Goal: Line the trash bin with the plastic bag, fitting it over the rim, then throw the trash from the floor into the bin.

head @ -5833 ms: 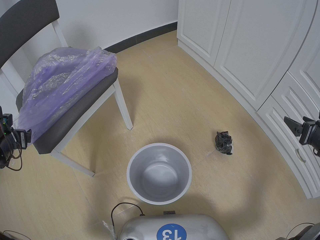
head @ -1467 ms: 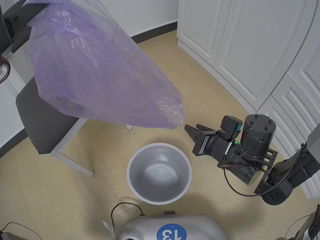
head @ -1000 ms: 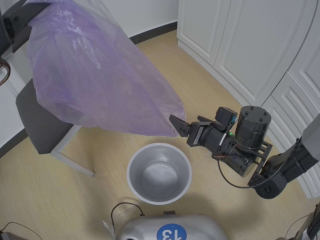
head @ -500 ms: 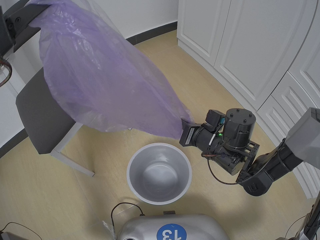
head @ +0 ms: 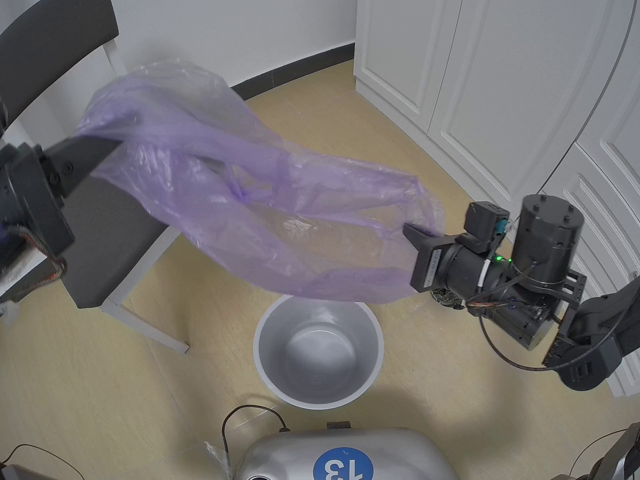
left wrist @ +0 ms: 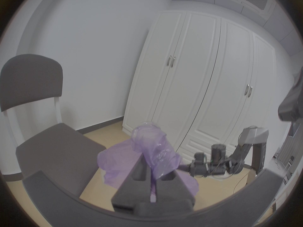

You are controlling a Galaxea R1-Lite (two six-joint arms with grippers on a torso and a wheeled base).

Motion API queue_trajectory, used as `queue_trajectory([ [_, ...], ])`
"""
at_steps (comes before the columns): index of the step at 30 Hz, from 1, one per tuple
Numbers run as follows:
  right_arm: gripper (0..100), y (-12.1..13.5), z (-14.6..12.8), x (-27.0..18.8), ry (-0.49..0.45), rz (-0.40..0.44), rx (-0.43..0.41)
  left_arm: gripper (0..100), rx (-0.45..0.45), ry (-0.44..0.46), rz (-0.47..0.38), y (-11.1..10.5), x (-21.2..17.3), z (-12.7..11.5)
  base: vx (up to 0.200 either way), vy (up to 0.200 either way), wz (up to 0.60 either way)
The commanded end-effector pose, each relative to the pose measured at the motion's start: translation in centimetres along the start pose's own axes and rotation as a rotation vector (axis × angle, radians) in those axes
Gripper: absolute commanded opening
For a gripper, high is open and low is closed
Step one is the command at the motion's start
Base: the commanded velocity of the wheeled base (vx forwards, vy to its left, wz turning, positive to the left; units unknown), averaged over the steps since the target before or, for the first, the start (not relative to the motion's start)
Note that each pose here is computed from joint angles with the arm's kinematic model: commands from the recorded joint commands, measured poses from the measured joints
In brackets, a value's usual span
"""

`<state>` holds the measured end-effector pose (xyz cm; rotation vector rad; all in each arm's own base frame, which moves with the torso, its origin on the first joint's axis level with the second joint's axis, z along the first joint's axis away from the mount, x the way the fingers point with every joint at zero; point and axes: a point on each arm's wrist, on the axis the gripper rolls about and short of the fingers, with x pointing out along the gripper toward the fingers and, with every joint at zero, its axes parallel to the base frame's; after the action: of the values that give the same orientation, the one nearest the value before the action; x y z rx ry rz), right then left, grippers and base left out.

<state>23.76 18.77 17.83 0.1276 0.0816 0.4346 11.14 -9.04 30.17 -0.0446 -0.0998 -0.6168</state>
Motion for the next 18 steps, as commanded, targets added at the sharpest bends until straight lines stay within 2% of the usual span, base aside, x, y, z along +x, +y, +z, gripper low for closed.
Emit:
queue_trajectory([
  [1, 0, -1.7, 1.4, -3.3, -0.057, -0.043, -0.043, 0, 0.01, 0.09, 0.039, 0.5, -0.4, -2.5, 0.0, 0.0, 0.0],
  [6, 0, -1.7, 1.7, -3.9, -0.136, -0.014, -0.025, 0, 0.004, 0.16, 0.046, 0.7, 0.0, -4.4, 0.0, 0.0, 0.0],
  [12, 0, -3.6, 0.6, -2.9, -0.029, -0.097, -0.137, 0, 0.007, 0.2, 0.057, 0.8, -0.2, -5.6, 0.0, 0.0, 0.0],
  [16, 0, -4.1, 0.7, -2.9, -0.001, -0.117, -0.152, 0, 0.005, 0.223, 0.06, 0.9, -0.2, -6.3, 0.0, 0.0, 0.0],
  [18, 0, -4.2, 1.5, -2.9, -0.016, -0.121, -0.147, 0, -0.008, 0.227, 0.061, 0.9, -0.3, -6.5, 0.0, 0.0, 0.0],
])
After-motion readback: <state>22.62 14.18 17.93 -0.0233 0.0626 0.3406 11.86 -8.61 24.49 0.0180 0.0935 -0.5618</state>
